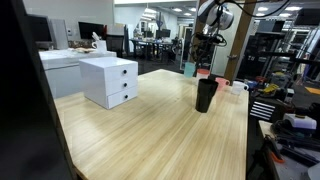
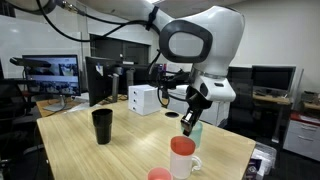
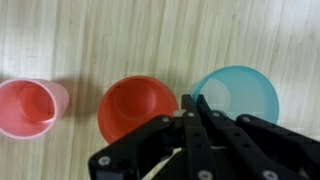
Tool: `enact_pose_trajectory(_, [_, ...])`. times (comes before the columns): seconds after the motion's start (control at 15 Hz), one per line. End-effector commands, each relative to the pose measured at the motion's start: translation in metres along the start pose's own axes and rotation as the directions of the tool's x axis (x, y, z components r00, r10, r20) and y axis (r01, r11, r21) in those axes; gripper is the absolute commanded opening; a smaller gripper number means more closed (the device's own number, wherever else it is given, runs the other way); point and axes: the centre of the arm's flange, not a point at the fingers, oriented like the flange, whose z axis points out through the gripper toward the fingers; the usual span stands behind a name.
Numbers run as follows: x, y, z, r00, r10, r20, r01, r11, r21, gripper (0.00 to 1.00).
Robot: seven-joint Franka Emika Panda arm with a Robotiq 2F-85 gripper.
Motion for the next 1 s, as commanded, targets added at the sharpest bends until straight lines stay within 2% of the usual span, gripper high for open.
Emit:
enact_pose_trajectory(0.0, [0.004, 0.0, -0.009, 0.995, 0.08, 0.054, -0.079, 0.996, -0.029, 0.05])
enact_pose_trajectory(0.27, [-0.005, 0.002, -0.017, 0.983, 0.144, 0.112, -0.133, 0.986, -0.099, 0.05])
enact_pose_trajectory(0.53, [-0.011, 0.0, -0.026, 0.98, 0.181, 0.082, -0.169, 0.976, -0.138, 0.05])
enact_pose_trajectory(0.93, [-0.013, -0.004, -0.038, 0.985, 0.175, 0.014, -0.173, 0.98, -0.095, 0.05])
